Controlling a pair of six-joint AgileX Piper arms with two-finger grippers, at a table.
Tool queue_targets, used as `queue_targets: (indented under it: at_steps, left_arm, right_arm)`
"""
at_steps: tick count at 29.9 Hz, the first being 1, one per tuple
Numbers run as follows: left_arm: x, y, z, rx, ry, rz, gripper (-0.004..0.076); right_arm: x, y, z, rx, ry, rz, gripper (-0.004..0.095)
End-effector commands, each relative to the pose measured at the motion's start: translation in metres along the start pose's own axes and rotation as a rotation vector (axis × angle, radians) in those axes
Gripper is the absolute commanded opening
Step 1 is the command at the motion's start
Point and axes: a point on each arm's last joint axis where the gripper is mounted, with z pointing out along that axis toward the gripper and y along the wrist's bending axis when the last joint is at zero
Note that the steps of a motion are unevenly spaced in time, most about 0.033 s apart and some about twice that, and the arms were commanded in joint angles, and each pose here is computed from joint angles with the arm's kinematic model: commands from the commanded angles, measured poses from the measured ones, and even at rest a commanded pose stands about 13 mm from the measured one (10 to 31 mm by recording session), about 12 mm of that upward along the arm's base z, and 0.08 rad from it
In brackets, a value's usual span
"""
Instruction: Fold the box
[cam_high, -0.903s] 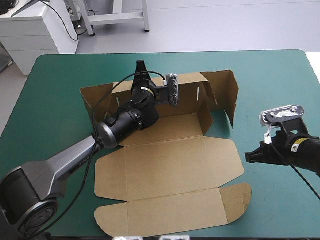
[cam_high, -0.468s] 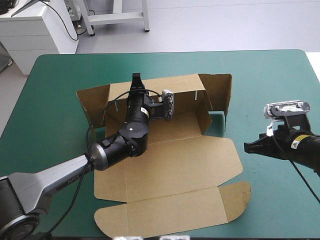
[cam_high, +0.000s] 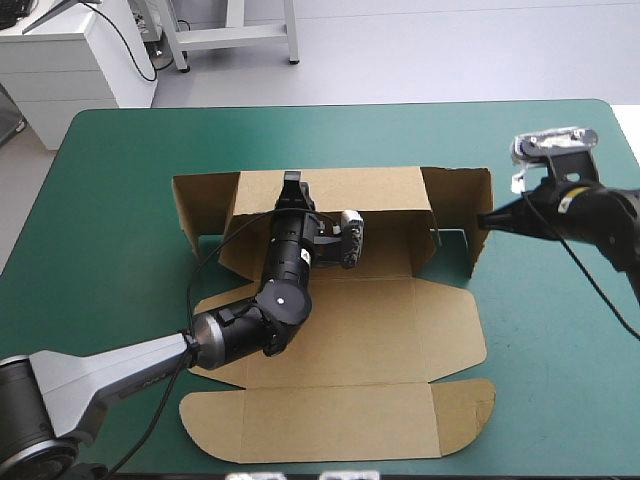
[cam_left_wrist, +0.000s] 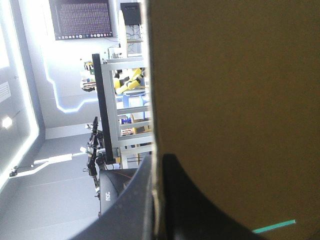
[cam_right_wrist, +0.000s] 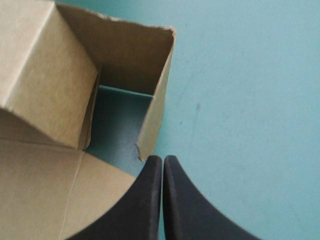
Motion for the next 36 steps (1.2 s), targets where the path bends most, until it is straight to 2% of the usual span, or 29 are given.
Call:
queue_targets:
  at_steps: [1,5,12,16,22,28,33,36]
  left_arm:
    - [0.005,0.029,-0.013,-0.134,0.006,-0.009,-0.0008]
    - [0.005,0.030,-0.013,-0.135,0.009,-0.009,-0.0008]
    - [0.005,0.029,-0.013,-0.135,0.008,-0.009,-0.0008]
    - [0.005,0.029,-0.013,-0.135,0.008,-0.009,-0.0008]
    - [0.005,0.029,-0.013,-0.135,0.008,-0.009,-0.0008]
    - [0.005,0.029,-0.013,-0.135,0.008,-0.009,-0.0008]
    - [0.005,0.029,-0.013,-0.134,0.006,-0.009,-0.0008]
    - [0.005,0.029,-0.013,-0.134,0.006,-0.009,-0.0008]
  right_arm:
    - [-0.040,-0.003,-0.006,0.027,-0.128,-0.019,0.0000]
    - [-0.070,-0.004,0.012,0.032,-0.137,-0.021,-0.0001]
    - [-0.100,-0.003,0.069,0.031,-0.047,-0.027,-0.0001]
    - [-0.109,-0.003,0.100,0.030,-0.012,-0.028,-0.0002]
    - [-0.108,-0.001,0.131,0.006,0.123,-0.043,-0.0002]
    - [-0.100,0.006,0.130,-0.082,0.207,-0.031,-0.0002]
    - [-0.096,-0.003,0.115,-0.211,0.188,0.051,-0.0002]
    - [-0.084,-0.008,0.111,-0.258,0.211,0.069,-0.0002]
